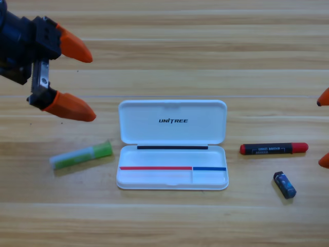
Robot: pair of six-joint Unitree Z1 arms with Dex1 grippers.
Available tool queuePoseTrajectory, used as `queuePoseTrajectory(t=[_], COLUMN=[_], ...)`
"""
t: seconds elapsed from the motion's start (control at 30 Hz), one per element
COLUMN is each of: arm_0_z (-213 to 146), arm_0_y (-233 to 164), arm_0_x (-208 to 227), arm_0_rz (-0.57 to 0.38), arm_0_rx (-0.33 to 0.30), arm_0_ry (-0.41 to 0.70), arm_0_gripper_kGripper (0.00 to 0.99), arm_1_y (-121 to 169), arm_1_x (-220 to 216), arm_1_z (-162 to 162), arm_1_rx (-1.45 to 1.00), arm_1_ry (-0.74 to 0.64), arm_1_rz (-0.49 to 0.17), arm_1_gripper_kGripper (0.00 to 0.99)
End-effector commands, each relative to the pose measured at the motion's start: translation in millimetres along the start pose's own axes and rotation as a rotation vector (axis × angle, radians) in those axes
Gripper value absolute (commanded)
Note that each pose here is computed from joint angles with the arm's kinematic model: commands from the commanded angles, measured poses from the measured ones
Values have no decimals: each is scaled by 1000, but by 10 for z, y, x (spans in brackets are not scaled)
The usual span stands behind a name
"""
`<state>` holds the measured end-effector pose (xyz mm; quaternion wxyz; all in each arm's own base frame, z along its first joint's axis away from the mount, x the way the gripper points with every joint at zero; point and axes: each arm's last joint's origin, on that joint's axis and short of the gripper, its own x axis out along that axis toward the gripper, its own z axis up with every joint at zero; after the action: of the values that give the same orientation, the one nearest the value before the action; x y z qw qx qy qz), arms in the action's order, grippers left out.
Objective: Clean up eraser and pencils
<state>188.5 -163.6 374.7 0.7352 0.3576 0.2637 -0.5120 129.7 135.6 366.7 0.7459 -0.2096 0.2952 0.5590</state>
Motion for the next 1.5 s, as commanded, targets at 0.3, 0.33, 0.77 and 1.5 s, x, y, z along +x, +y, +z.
queuePoseTrajectory(t=[0.3,0.33,0.77,1.5], arm_0_z=[54,54,-104,-748], arm_0_y=[-8,-5,433,858], arm_0_x=[-15,-4,-69,1218], arm_0_rz=[6,4,280,-34], arm_0_rx=[-24,-26,58,-53], arm_0_ry=[8,10,310,673], arm_0_gripper_kGripper=[990,990,977,977], arm_1_y=[62,59,-197,-905], arm_1_x=[73,69,179,1755], arm_1_z=[-152,-163,-284,-241], arm_1_rx=[33,43,301,744], arm_1_ry=[67,73,361,658], arm_1_rz=[12,-4,-398,-377], arm_1_gripper_kGripper=[986,986,983,925])
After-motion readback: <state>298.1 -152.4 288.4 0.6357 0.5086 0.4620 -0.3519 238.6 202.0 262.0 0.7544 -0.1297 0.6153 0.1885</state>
